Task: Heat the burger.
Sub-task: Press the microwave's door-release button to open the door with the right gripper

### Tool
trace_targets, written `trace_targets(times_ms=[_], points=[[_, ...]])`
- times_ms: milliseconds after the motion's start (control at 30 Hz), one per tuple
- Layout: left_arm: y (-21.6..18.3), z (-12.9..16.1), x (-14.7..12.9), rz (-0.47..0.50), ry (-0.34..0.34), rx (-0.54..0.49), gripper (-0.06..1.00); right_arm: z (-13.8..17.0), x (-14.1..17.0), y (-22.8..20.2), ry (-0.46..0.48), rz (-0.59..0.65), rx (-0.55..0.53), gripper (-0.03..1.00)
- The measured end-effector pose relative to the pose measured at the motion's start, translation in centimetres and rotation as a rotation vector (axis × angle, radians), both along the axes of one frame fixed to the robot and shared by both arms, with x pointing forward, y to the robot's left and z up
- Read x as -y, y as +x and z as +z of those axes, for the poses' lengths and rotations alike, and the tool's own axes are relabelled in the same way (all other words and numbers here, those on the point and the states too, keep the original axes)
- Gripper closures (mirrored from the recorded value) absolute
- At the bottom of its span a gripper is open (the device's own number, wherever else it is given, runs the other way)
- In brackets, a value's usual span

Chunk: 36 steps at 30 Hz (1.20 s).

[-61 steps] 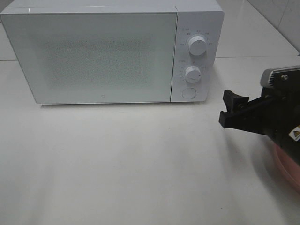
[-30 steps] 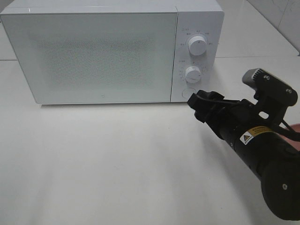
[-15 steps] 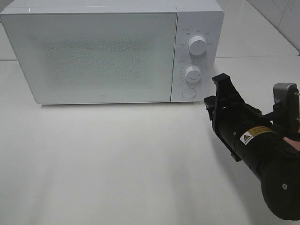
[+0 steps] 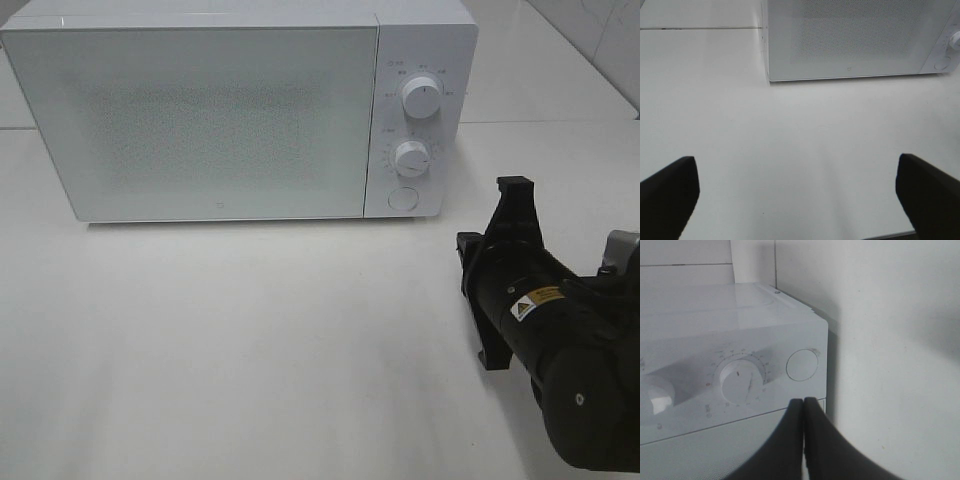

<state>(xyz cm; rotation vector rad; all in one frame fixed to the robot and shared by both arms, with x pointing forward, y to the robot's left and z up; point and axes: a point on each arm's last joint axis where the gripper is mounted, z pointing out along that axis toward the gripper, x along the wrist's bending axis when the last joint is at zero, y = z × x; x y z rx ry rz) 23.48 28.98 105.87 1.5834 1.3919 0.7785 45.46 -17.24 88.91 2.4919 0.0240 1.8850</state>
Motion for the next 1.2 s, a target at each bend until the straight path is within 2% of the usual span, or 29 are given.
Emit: trace_targets(times_ms=[233,367,467,700,933,1200], points=[[0.0,0.0,0.0,0.000,0.000,0.000,-0.05,-0.1,-1.0,1.1,0.053,-0.019,0.010,0.95],[0.0,0.0,0.0,0.000,0.000,0.000,-0.05,0.0,-2.2,2.1,0.074,-0.018,-0.027,0.95],[0.0,0.0,0.0,0.000,0.000,0.000,-0.05,0.2,-2.8,3.0,0.057,-0.023,-0.060,0.95],[0.0,0.0,0.0,0.000,0.000,0.000,-0.05,0.4,-2.8,4.6,0.024,-0.043,-0.056,0.95],[0.0,0.0,0.0,0.000,0.000,0.000,-0.05,-1.2,-3.8,6.1,-0.007,-0.027,-0.114,0.95],[0.0,0.0,0.0,0.000,0.000,0.000,-0.05,-1.8,-3.7,8.0,-0.012,-0.045,-0.106,0.95]])
